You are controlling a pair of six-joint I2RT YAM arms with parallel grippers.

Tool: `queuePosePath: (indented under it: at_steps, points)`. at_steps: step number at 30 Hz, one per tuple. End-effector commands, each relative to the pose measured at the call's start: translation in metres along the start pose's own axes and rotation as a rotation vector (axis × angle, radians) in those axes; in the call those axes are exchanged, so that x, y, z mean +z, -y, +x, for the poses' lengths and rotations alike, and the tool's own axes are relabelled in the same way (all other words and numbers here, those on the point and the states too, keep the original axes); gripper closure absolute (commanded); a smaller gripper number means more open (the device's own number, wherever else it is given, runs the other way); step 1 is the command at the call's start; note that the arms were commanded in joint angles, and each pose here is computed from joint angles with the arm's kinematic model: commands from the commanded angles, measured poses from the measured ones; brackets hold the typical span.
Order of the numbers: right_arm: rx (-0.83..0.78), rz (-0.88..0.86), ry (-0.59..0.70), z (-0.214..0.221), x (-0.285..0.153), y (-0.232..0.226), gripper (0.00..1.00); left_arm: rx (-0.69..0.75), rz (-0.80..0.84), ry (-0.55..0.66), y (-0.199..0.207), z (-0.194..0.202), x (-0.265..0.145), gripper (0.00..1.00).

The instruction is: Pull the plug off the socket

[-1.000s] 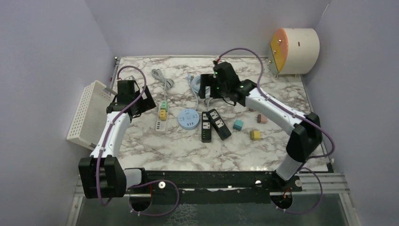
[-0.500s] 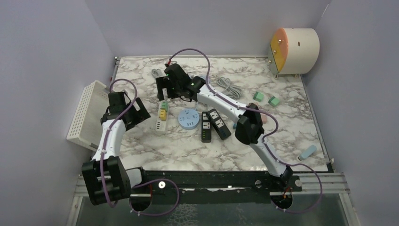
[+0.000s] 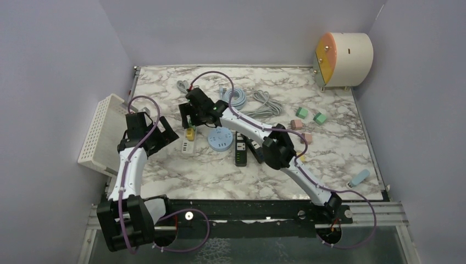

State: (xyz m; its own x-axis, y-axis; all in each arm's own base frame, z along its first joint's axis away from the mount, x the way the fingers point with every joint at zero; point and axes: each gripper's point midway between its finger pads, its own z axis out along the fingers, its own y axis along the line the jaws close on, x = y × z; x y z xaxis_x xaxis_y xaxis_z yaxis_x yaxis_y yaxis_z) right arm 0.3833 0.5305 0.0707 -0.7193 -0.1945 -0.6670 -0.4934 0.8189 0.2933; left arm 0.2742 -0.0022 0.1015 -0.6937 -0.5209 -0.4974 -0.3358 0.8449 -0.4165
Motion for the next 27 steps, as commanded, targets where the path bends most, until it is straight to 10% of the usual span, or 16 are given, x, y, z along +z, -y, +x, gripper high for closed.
queuePosePath:
  at_steps: [1,13,18,27]
  points:
    - [-0.025,-0.072,0.032,-0.005,0.010,-0.022,0.17,-0.013,0.048,0.018,0.010,-0.002,-0.011,0.01]
    - [-0.028,-0.042,-0.110,0.049,0.016,-0.014,0.43,-0.024,0.038,0.045,0.012,-0.003,-0.027,0.01]
    - [-0.018,-0.064,-0.064,0.031,-0.001,-0.022,0.96,-0.033,0.039,0.036,0.013,-0.005,-0.024,0.01]
    - [0.089,-0.237,0.107,-0.031,-0.075,-0.028,0.99,-0.017,0.299,0.047,0.053,-0.004,-0.020,0.01]
